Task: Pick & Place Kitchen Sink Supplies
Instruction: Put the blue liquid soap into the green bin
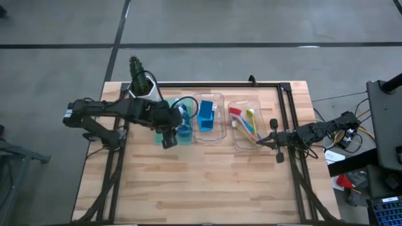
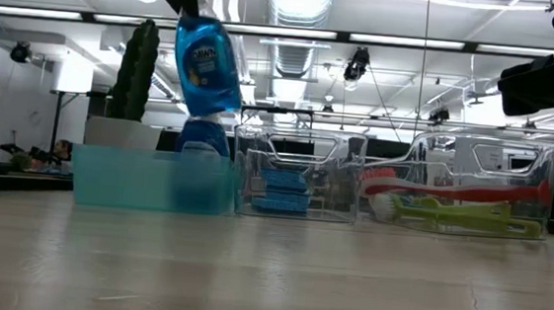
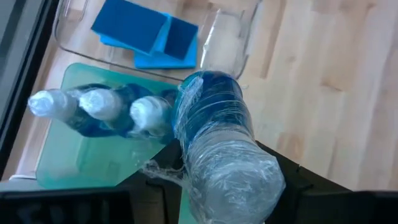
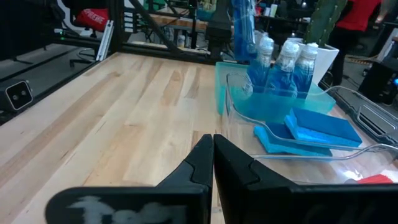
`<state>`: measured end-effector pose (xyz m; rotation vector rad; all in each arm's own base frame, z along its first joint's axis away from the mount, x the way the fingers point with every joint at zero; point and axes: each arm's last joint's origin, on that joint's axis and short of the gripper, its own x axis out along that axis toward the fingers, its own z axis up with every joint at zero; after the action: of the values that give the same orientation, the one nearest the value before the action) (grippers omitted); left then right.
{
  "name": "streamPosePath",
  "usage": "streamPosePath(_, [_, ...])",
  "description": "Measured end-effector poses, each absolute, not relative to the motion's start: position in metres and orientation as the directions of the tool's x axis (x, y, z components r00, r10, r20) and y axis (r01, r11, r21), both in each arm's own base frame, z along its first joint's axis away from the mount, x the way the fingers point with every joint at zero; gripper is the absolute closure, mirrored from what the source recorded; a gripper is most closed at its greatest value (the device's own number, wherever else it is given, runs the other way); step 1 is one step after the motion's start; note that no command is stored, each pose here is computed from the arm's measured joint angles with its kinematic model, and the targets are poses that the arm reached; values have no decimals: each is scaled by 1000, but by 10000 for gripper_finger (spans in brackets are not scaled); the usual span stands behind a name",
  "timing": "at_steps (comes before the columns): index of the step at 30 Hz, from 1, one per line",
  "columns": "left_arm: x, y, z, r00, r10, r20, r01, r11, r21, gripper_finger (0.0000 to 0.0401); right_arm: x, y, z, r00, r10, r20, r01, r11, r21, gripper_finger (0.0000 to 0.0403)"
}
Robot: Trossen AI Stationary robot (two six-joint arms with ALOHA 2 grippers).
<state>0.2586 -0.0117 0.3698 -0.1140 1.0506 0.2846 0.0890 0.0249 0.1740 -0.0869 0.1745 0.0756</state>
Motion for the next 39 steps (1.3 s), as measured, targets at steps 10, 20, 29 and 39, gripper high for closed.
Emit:
streamPosePath(10, [262,-8,333,390,176,-904,-299,953,57,247,89,25,174,982,68,-177,-83,993,-81,394])
streamPosePath(20, [265,-5,303,361,160,-919,-319,947,40,247,89,25,174,982,68,-177,-83,993,-81,394])
streamPosePath(29, [271,-4,290,404,115,-908,-312,950,-19,247,89,25,174,982,68,-177,-83,993,-81,394])
streamPosePath(39, [273,8,284,385,73,-920,-370,925,-82,247,89,25,174,982,68,-176,-83,993,-79,394])
